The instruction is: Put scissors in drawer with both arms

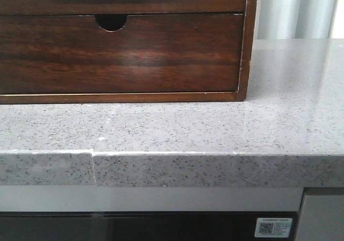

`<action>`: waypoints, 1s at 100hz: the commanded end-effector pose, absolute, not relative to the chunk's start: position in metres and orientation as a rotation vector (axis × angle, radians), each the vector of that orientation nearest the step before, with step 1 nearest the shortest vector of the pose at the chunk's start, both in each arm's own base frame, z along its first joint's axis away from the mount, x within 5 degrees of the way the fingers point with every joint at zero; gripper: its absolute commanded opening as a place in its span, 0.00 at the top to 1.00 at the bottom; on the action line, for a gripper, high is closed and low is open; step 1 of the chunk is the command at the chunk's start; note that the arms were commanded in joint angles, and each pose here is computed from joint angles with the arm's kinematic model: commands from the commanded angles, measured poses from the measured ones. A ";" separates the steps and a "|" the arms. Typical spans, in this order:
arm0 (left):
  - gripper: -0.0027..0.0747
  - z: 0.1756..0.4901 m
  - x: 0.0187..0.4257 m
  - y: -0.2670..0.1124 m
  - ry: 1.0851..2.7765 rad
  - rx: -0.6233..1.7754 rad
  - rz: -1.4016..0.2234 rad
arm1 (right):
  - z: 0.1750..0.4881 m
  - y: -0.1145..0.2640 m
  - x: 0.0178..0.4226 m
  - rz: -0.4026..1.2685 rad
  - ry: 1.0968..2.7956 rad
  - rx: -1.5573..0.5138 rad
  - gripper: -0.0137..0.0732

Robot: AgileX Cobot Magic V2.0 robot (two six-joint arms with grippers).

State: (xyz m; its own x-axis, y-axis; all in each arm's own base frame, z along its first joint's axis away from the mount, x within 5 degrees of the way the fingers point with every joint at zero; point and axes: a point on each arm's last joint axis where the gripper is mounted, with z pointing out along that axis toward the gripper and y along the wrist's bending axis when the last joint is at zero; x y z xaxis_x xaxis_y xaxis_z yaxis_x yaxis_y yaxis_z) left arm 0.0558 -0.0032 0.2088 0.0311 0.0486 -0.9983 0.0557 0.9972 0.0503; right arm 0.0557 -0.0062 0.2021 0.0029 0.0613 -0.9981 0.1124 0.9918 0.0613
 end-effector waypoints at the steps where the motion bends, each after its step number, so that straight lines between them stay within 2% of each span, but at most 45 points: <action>1: 0.99 0.205 0.055 -0.003 1.466 0.066 -0.014 | 0.205 -0.007 0.054 -0.060 1.483 0.127 0.92; 87: 0.99 0.209 0.054 -0.003 1.429 0.064 -0.014 | 0.205 -0.007 0.055 -0.092 1.490 0.098 0.92; 100: 0.99 0.213 0.054 -0.002 1.404 -0.011 -0.089 | 0.205 -0.007 0.054 -0.138 1.490 0.057 0.92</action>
